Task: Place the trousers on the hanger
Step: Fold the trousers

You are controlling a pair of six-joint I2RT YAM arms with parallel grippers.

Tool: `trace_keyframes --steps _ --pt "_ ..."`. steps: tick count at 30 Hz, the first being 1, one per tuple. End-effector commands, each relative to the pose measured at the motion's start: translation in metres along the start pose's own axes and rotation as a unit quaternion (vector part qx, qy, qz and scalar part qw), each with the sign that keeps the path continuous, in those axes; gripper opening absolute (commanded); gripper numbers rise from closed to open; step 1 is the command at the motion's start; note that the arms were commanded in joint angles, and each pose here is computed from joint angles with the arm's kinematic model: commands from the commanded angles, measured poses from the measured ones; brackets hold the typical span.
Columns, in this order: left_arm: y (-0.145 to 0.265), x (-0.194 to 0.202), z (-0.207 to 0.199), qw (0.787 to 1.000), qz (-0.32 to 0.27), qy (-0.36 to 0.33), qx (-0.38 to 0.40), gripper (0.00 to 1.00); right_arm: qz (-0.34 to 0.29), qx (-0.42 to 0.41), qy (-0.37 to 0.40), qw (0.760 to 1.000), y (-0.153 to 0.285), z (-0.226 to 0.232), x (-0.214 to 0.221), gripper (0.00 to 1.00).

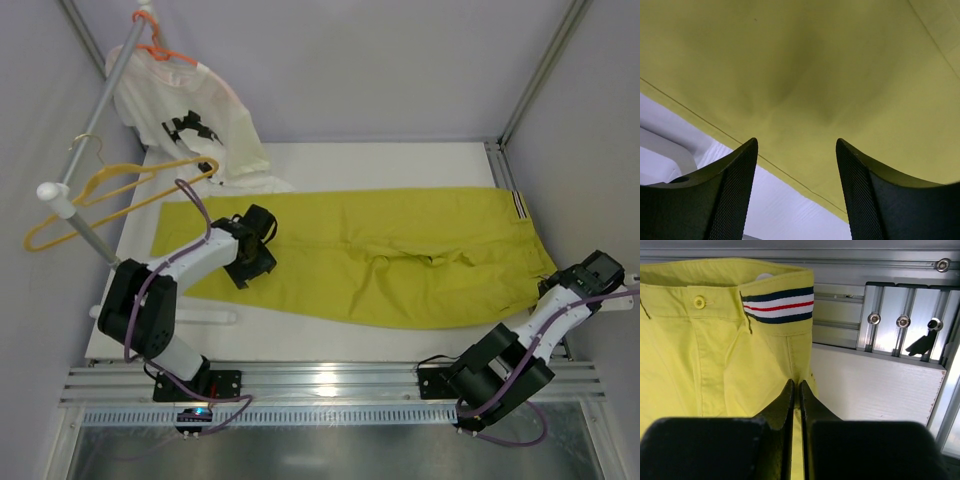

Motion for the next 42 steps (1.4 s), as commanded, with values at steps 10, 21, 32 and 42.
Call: trace_keyframes --steps 10,21,32,42 --pt "-0.039 -0.008 -0.045 0.999 -0.017 -0.029 -0.028 0.59 -0.026 -0.058 0.022 0.998 0.014 0.027 -0.010 0.04" --pt "-0.033 -0.036 -0.091 0.993 -0.057 -0.097 0.018 0.60 -0.043 -0.052 0.036 0.997 0.016 0.026 -0.006 0.04" --pt "-0.008 -0.062 -0.018 0.994 -0.085 0.044 -0.054 0.59 -0.035 -0.074 0.044 0.996 0.015 0.042 0.009 0.04" --pt "-0.030 -0.066 0.038 0.981 -0.092 0.150 -0.081 0.51 -0.029 -0.082 0.052 0.995 0.014 0.048 0.010 0.04"
Point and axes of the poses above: each gripper's point midway between its finger pads, its own y axis back along the fingers, its own z axis along the line the jaws close on, x = y × z, the point moved 6 cm from there along y, back along the fingers, and after that the axes turned 13 degrees about y, right-handed, at the moved point
